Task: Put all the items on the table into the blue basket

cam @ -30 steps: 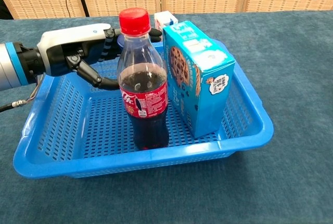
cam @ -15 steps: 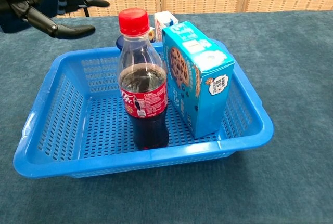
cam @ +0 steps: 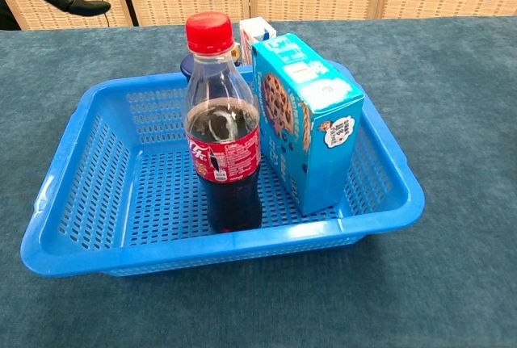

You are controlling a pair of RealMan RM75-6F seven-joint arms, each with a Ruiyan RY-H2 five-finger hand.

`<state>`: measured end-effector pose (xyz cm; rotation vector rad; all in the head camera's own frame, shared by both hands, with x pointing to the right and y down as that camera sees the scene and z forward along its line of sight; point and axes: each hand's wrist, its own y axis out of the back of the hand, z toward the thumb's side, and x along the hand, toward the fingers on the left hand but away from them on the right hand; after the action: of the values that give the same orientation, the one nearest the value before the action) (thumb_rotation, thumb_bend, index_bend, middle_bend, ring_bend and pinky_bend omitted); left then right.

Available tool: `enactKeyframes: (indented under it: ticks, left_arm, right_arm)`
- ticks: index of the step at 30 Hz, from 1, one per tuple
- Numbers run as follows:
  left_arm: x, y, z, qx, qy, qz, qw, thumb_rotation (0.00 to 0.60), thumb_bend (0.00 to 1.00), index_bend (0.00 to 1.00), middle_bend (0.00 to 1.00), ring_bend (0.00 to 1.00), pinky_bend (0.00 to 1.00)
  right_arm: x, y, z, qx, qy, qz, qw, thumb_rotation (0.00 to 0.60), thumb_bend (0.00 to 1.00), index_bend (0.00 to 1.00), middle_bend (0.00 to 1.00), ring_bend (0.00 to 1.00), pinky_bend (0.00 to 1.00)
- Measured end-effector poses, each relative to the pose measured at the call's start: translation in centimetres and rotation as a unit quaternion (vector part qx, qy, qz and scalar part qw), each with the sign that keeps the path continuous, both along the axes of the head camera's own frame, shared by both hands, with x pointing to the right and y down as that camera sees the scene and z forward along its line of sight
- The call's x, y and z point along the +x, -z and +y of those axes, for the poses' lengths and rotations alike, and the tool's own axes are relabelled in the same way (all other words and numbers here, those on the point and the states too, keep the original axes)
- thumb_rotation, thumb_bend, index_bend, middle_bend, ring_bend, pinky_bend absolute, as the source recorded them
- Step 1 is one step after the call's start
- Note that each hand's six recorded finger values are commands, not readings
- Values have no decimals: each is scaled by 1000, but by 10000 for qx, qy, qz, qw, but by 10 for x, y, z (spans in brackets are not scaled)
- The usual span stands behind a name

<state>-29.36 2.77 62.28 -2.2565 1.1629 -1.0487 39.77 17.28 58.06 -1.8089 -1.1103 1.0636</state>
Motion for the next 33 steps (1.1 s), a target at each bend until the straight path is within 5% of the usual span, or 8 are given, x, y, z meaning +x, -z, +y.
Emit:
enactKeyframes:
  ticks: [13, 25, 33]
  left_arm:
    - [67, -62, -37, -1044, 696, 100, 9920, 600, 317, 0, 0, 0, 0]
    - [120, -80, -38, -1338, 539, 76, 9895, 600, 235, 0, 0, 0, 0]
    - [131, -91, -38, -1238, 719, -203, 9895, 600, 216, 0, 0, 0, 0]
  right_arm:
    - [3, -2, -1, -26, -32, 24, 10000, 600, 0, 40, 0, 0, 49]
    - [5, 0, -1, -10, -48, 16, 10000, 600, 0, 40, 0, 0, 49]
    - [9, 1, -3, -7, -110, 6, 9999, 600, 0, 40, 0, 0, 49]
